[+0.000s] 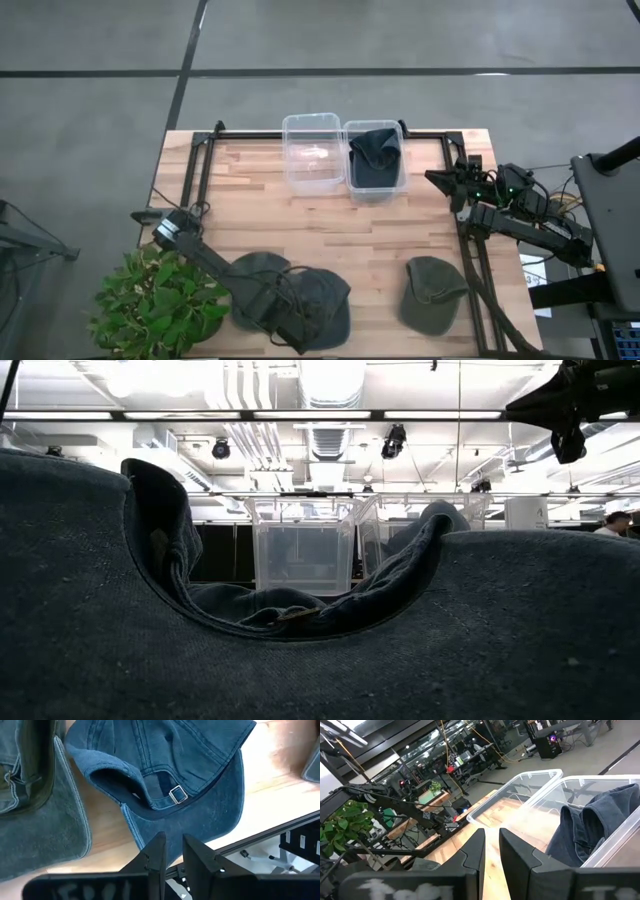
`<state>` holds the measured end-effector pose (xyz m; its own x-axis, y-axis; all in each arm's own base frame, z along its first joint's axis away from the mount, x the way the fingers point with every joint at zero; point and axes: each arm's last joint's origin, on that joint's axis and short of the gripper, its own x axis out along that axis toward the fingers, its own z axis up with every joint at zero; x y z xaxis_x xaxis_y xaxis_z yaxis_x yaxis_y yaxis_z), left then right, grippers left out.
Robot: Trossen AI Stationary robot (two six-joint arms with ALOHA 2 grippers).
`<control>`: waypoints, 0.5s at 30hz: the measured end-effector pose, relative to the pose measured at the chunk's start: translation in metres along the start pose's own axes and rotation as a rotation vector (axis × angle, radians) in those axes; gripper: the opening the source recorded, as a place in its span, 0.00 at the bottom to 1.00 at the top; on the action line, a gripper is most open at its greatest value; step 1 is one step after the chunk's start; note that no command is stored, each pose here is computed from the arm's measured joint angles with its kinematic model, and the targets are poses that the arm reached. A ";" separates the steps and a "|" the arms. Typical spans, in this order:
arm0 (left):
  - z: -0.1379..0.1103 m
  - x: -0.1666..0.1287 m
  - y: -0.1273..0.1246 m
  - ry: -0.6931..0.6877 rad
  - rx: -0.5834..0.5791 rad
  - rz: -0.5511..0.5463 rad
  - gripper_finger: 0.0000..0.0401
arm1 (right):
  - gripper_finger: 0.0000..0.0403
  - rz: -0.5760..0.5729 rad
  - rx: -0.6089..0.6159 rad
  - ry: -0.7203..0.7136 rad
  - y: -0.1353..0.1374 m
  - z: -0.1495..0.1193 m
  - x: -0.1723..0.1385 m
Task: Pick & Place hat
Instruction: Put the blue cap into the right transparent bin
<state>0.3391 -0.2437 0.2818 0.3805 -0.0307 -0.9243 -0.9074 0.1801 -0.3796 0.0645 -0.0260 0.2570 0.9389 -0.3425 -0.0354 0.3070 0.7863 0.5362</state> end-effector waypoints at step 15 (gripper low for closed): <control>-0.001 0.000 -0.002 0.002 0.099 -0.023 0.14 | 0.13 0.000 0.004 0.000 0.000 0.000 0.000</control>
<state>0.3408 -0.2448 0.2825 0.4007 -0.0384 -0.9154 -0.8762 0.2758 -0.3951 0.0645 -0.0260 0.2571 0.9389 -0.3425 -0.0348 0.3062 0.7844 0.5394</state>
